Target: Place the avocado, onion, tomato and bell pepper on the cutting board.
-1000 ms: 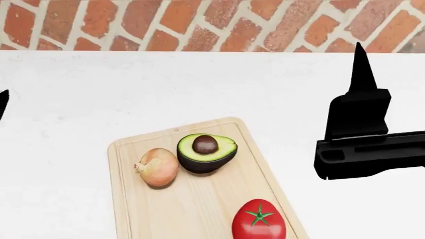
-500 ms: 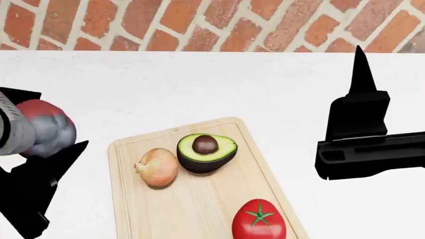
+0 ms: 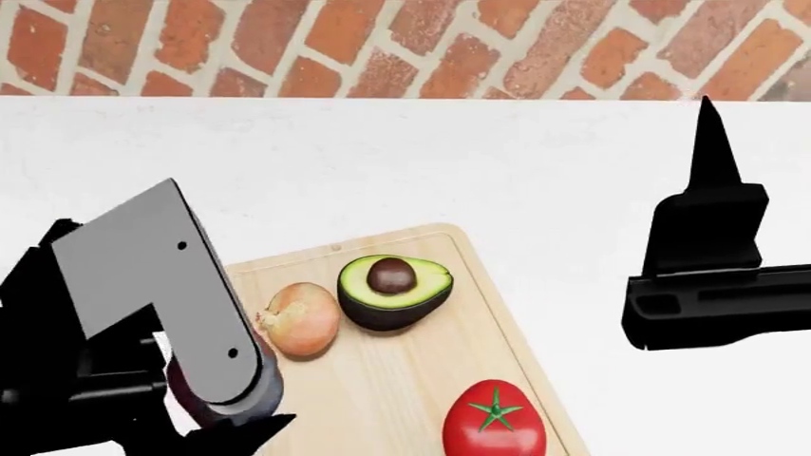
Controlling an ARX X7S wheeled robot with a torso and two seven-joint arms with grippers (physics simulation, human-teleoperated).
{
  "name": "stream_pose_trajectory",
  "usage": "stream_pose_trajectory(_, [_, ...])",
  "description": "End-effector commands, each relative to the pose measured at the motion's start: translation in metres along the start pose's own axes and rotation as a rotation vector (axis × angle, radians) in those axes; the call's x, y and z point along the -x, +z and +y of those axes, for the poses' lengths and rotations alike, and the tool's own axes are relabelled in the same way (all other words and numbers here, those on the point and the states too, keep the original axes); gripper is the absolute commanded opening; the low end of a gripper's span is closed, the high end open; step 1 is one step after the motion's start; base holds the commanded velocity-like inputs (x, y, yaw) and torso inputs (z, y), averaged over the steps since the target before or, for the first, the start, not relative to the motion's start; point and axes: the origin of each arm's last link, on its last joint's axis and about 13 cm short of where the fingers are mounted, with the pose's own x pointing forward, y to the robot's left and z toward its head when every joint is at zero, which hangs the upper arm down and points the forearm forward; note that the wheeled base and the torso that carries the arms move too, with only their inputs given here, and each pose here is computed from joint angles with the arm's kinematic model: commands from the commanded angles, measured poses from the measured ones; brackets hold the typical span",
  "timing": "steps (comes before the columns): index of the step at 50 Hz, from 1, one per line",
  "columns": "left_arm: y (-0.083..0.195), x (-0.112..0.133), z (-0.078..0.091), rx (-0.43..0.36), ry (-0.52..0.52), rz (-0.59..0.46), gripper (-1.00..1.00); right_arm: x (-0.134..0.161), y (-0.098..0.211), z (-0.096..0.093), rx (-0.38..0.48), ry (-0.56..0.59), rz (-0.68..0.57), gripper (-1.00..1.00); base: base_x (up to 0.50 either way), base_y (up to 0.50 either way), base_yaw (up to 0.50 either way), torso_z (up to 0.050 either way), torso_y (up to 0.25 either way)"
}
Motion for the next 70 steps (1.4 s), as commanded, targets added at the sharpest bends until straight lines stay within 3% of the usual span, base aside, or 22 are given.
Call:
stream_pose_trajectory(1, [0.009,-0.026,-0.012,-0.031,-0.102,0.040,-1.00,0.001,-0.002,0.000,0.006,0.016,-0.037,1.00,0.00,0.00,0.00,0.000,0.000])
stream_pose_trajectory(10, [0.015,-0.039,-0.008,-0.024,-0.105,0.052,-1.00,0.002,-0.004,0.000,0.006,0.015,-0.035,1.00,0.00,0.00,0.00,0.000,0.001])
stream_pose_trajectory(34, [0.028,-0.072,-0.020,-0.070,-0.173,0.018,-1.00,0.002,-0.009,-0.002,0.003,0.016,-0.023,1.00,0.00,0.00,0.00,0.000,0.000])
stream_pose_trajectory(37, [0.024,-0.077,-0.021,-0.065,-0.178,0.025,-1.00,0.002,-0.010,-0.002,0.002,0.015,-0.021,1.00,0.00,0.00,0.00,0.000,0.000])
stream_pose_trajectory(38, [0.025,-0.091,-0.023,-0.064,-0.198,0.013,-1.00,0.003,-0.012,-0.003,-0.001,0.008,-0.016,1.00,0.00,0.00,0.00,0.000,0.000])
stream_pose_trajectory(52, [0.020,-0.092,-0.029,-0.063,-0.215,0.038,-1.00,0.004,-0.012,-0.003,-0.001,0.010,-0.020,1.00,0.00,0.00,0.00,0.000,0.000])
stream_pose_trajectory(53, [0.020,-0.091,-0.029,-0.065,-0.214,0.040,1.00,0.004,-0.012,-0.003,-0.001,0.010,-0.020,1.00,0.00,0.00,0.00,0.000,0.000])
stream_pose_trajectory(70, [0.040,-0.049,-0.031,-0.089,-0.178,-0.033,1.00,0.004,-0.008,-0.002,0.000,0.018,-0.027,1.00,0.00,0.00,0.00,0.000,0.001])
